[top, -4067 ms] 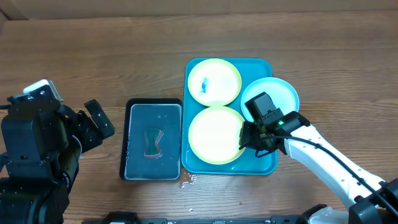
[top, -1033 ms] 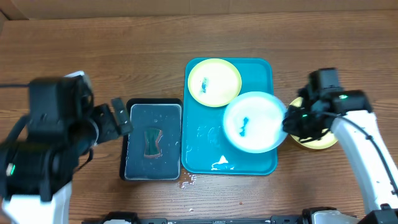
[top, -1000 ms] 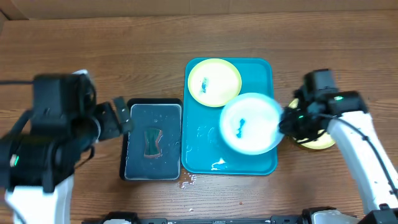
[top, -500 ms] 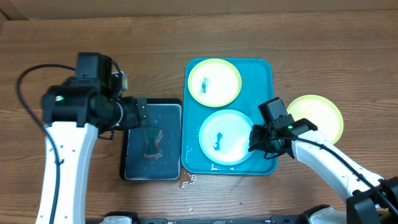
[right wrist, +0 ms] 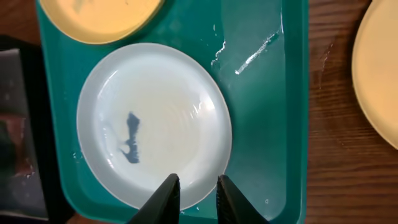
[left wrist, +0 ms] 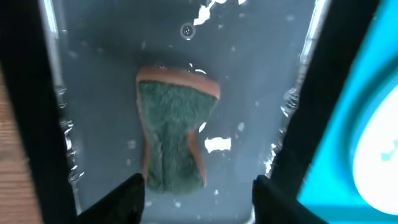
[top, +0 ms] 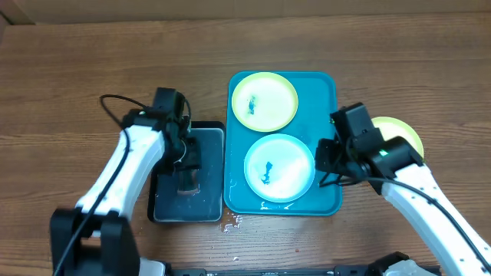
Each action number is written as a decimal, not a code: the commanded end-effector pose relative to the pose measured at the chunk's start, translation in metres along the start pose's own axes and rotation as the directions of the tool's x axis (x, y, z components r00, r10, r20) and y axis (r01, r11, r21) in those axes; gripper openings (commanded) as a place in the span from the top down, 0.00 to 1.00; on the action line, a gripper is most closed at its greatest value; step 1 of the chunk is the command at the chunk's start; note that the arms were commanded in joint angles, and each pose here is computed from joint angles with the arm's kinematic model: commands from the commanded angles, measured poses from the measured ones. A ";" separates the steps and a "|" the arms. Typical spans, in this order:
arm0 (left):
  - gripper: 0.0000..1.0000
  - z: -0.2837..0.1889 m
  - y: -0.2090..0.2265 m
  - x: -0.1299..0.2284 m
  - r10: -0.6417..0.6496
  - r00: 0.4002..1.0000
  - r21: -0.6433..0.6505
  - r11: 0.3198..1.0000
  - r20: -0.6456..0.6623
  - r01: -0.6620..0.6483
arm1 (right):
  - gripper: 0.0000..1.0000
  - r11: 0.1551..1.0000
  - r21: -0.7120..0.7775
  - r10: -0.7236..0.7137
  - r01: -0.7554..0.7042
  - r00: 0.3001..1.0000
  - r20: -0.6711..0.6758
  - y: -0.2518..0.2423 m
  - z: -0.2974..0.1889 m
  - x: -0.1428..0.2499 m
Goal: Clean dirty plates on tray and stack at the side
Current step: 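Grasp the sponge from the black tray with the left gripper, then scrub the white plate with the sponge in the left gripper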
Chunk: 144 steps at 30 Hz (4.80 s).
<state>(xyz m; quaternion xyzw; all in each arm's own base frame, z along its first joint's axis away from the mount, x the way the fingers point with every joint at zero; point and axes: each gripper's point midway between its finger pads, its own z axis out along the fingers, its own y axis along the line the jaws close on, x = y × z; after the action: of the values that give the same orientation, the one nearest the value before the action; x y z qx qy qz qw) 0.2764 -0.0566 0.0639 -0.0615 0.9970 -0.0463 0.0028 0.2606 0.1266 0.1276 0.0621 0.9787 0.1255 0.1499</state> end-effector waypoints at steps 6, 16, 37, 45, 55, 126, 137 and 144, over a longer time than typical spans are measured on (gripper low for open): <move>0.76 0.053 0.017 0.013 -0.050 0.983 -0.110 0.993 -0.176 0.031 | 0.78 0.998 0.056 0.003 0.000 0.998 -0.062 -0.013 -0.006 0.017; 0.96 0.059 0.015 0.013 -0.054 0.975 -0.111 0.993 -0.217 0.031 | 0.85 0.955 0.205 0.214 -0.216 0.976 0.033 -0.043 0.000 0.010; 0.96 -0.072 -0.025 -0.025 0.060 0.998 -0.025 0.998 0.035 -0.059 | 0.79 0.998 0.064 0.018 -0.001 0.962 -0.274 -0.027 0.112 0.024; 0.96 -0.068 -0.090 -0.022 0.152 0.984 0.096 0.982 0.087 -0.161 | 0.96 1.000 -0.021 -0.025 0.019 0.941 -0.336 -0.016 0.122 0.035; 0.96 -0.016 -0.216 -0.006 0.221 0.964 0.275 0.927 0.149 -0.255 | 0.96 1.000 -0.008 -0.019 0.017 0.932 -0.363 -0.018 0.119 0.042; 0.96 0.071 -0.135 -0.029 0.104 0.991 -0.095 0.989 -0.086 -0.112 | 0.96 1.000 0.006 -0.018 0.022 0.921 -0.390 -0.022 0.117 0.048; 0.96 0.103 -0.240 0.034 0.273 0.915 0.375 0.915 -0.296 -0.151 | 0.96 1.000 0.005 -0.018 0.021 0.921 -0.390 -0.022 0.117 0.048; 0.96 0.095 -0.258 0.062 0.365 0.875 0.437 0.876 -0.319 -0.206 | 0.96 1.000 0.005 -0.018 0.021 0.921 -0.390 -0.022 0.117 0.048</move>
<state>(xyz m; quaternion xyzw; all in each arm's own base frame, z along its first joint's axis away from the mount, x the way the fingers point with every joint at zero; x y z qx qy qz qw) 0.2981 -0.3004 0.0094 0.0573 0.9680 -0.2236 -0.0981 0.2503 0.1395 0.0053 0.0490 0.9881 0.1374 -0.0489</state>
